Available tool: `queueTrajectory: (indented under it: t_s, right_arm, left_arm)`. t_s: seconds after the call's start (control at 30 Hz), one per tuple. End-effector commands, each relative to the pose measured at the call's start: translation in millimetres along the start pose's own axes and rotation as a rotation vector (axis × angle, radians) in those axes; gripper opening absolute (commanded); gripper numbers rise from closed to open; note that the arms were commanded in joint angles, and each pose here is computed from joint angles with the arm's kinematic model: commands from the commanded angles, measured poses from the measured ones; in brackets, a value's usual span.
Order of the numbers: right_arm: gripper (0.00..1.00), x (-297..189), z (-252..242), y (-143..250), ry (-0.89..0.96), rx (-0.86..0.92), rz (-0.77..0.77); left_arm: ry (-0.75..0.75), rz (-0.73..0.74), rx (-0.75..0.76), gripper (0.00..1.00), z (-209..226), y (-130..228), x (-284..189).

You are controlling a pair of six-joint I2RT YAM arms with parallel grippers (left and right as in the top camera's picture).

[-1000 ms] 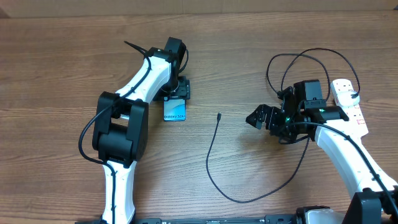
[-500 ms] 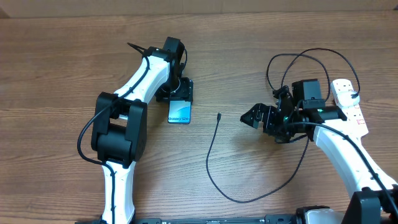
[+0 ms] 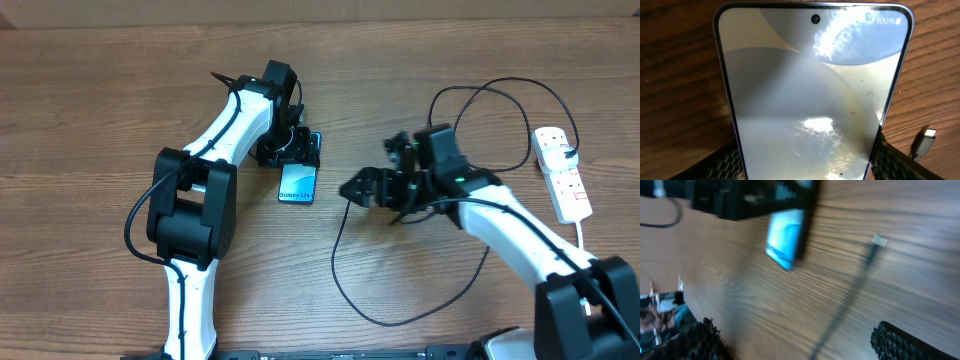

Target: Plug charger to phone and switch on socket

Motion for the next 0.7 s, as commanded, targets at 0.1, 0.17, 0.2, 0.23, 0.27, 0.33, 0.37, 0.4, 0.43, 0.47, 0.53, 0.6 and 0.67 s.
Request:
queueTrajectory:
  t_s: [0.1,0.17,0.2,0.23,0.27,0.33,0.37,0.4,0.43,0.47,0.53,0.6,0.67]
  right_arm:
    - [0.97,43,21,-7,0.021,0.017,-0.083]
    - [0.96,56,24,-9,0.035,0.008,-0.115]
    - [0.96,64,25,-9,0.035,-0.008,-0.126]
    - [0.96,70,27,-8,0.03,-0.023,-0.131]
    - [0.96,78,29,-8,0.021,-0.041,-0.136]
    - [0.96,88,31,-7,0.005,-0.062,-0.142]
    - [0.96,93,30,-9,0.002,-0.069,-0.151]
    - [0.94,96,30,-10,-0.004,-0.072,-0.155]
    - [0.93,98,28,-12,-0.004,-0.073,-0.162]
    - [0.91,100,26,-13,0.002,-0.073,-0.17]
    - [0.92,101,21,-16,0.022,-0.067,-0.184]
    - [0.95,101,19,-16,0.034,-0.063,-0.185]
    - [0.98,101,19,-15,0.034,-0.063,-0.184]
  left_arm:
    - [0.055,0.17,-0.017,0.74,2,30,49]
    - [0.054,0.172,-0.017,0.74,2,31,49]
    - [0.054,0.173,-0.018,0.74,2,31,49]
    - [0.055,0.175,-0.018,0.74,2,31,49]
    - [0.055,0.177,-0.017,0.75,2,32,49]
    - [0.06,0.179,-0.003,0.75,2,32,49]
    - [0.064,0.181,0.004,0.75,1,33,48]
    - [0.063,0.182,0.004,0.75,1,33,48]
    - [0.063,0.182,0.004,0.75,1,33,48]
    - [0.063,0.181,0.004,0.75,1,33,48]
    - [0.062,0.18,-0.008,0.77,1,32,49]
    - [0.061,0.175,-0.024,0.81,1,31,49]
    - [0.06,0.168,-0.031,0.88,1,30,49]
Point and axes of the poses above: each gripper's point midway between its finger pads, its own x axis out along the fingers, its own z axis along the line the jaws close on, y = z × x, the point moved 4 cm from there along -x, back along the fingers, and after that the axes turned 8 degrees about x, right-handed, at the moved point
